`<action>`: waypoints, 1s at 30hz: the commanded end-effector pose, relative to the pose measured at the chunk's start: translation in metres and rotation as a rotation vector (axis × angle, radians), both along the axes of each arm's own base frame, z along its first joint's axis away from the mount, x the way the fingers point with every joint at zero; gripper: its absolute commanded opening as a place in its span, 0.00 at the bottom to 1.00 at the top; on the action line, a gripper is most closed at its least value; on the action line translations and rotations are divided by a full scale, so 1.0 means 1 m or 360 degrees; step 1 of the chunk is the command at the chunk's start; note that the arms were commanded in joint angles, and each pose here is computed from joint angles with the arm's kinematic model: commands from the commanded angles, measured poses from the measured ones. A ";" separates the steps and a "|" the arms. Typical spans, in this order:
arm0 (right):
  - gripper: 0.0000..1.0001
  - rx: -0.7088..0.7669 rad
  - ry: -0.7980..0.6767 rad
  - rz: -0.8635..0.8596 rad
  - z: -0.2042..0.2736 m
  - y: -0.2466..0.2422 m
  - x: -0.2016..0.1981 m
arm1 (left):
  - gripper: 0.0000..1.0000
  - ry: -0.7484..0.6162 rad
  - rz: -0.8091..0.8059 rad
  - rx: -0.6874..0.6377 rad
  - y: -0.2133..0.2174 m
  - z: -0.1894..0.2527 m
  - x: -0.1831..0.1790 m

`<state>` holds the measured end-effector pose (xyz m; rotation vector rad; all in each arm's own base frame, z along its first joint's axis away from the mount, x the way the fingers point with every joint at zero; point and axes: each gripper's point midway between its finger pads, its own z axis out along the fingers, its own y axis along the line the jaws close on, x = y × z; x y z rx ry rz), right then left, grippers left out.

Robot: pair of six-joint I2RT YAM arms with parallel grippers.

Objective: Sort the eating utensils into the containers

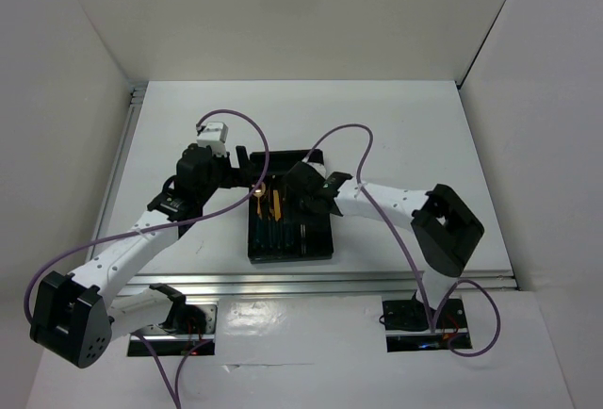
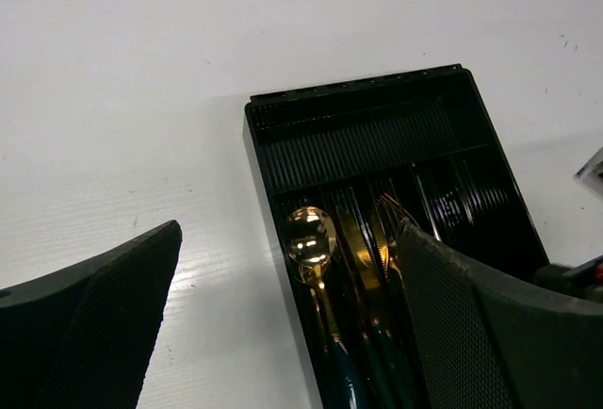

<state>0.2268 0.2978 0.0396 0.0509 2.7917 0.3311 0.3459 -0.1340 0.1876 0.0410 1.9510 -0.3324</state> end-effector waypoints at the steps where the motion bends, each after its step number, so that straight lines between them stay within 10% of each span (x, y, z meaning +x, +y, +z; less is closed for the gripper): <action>1: 0.74 0.0001 -0.0101 0.0036 0.019 -0.001 0.006 | 1.00 -0.0031 0.0003 -0.0057 -0.002 0.007 0.003; 23: 0.89 0.0179 -0.0721 -0.0103 0.154 -0.036 0.033 | 1.00 0.0046 0.0035 -0.0083 0.004 0.006 0.003; 26: 0.65 0.0167 -0.0730 -0.0113 0.156 -0.040 0.033 | 1.00 0.0046 0.0035 -0.0083 0.004 0.004 0.002; 28: 0.07 0.0152 -0.0741 -0.0125 0.158 -0.042 0.034 | 1.00 0.0059 0.0035 -0.0078 0.004 0.001 0.003; 30: 0.00 0.0101 -0.0710 -0.0138 0.151 -0.044 0.035 | 1.00 0.0063 0.0040 -0.0091 0.004 0.001 0.003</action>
